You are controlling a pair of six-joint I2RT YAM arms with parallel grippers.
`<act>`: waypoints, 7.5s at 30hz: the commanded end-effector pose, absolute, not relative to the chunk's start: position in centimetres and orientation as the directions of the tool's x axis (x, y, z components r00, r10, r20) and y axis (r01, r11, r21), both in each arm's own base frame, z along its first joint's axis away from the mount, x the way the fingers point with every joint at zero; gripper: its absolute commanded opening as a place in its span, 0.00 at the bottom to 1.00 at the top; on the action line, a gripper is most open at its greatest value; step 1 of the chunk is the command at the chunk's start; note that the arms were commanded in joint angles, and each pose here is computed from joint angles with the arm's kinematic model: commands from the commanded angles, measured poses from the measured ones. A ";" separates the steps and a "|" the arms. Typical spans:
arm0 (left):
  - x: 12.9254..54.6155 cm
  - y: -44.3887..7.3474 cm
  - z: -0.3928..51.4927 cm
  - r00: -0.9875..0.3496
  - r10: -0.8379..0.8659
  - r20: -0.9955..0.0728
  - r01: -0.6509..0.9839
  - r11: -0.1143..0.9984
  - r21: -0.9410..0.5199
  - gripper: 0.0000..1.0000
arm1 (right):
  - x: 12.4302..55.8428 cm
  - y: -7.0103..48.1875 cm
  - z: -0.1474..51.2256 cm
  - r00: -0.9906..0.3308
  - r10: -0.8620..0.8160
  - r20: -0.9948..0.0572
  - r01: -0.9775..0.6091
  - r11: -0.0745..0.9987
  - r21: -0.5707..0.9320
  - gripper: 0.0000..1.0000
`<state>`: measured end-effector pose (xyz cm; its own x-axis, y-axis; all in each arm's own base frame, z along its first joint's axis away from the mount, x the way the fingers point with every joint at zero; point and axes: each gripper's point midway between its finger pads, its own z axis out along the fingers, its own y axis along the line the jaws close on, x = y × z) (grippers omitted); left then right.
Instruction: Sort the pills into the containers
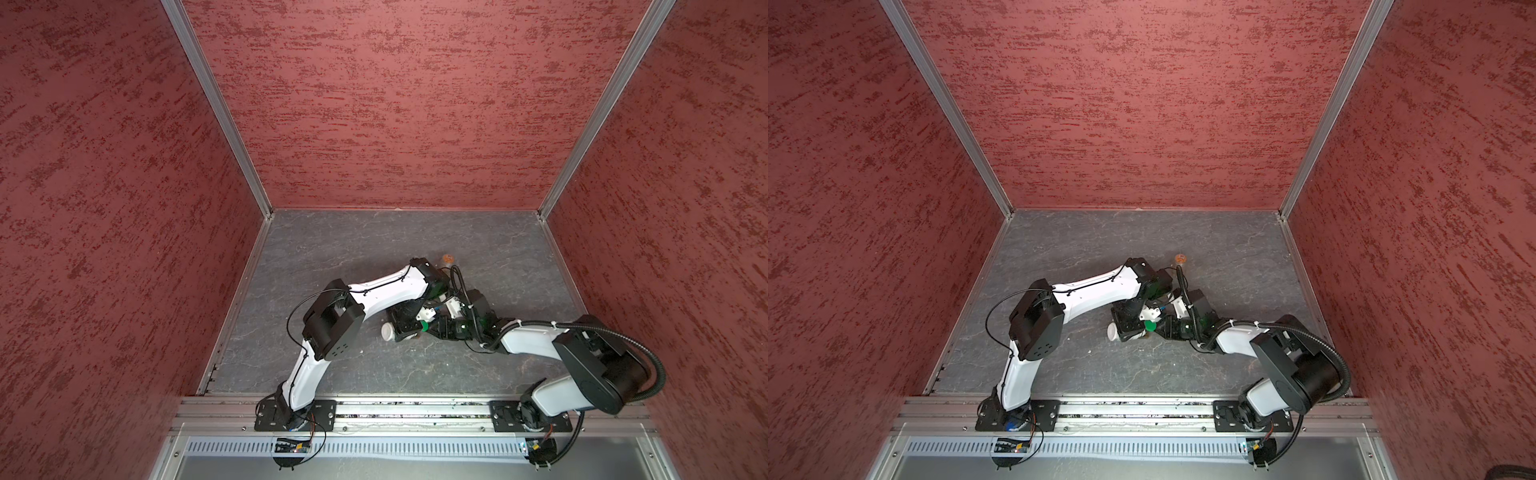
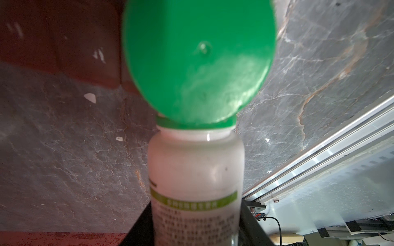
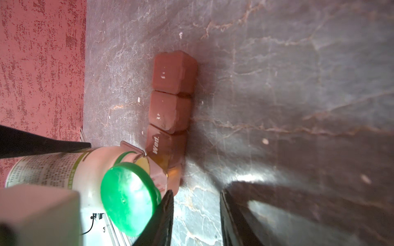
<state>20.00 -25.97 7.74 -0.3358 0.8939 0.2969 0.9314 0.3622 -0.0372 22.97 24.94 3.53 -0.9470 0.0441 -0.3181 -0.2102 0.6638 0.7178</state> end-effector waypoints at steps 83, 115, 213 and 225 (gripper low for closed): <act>28.1 -32.3 24.2 -0.028 0.015 -0.999 0.897 0.442 -0.018 0.00 | 28.1 27.4 28.8 -0.644 0.098 -0.759 -0.519 0.674 0.526 0.80; 26.0 -18.3 22.8 -0.361 -0.037 -0.932 0.479 0.850 -0.219 0.98 | 36.7 33.1 27.6 -0.584 0.042 -0.811 -0.387 0.863 0.324 0.27; 41.6 -13.0 15.3 -0.734 -0.564 -0.378 -0.064 0.612 -0.788 0.48 | 43.6 42.3 16.4 -0.871 -0.041 -0.489 -0.376 0.696 0.612 0.58; 42.7 -14.4 12.9 -0.769 -0.530 -0.357 -0.079 0.633 -0.770 0.42 | 44.6 42.2 14.7 -0.896 -0.049 -0.442 -0.347 0.698 0.626 0.42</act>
<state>42.16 -13.89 12.38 -0.7665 -0.5445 -0.3406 -0.1089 0.6328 -0.7667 44.50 41.90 15.38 -0.8859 -0.0308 -0.4629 -0.3465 0.7076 0.6159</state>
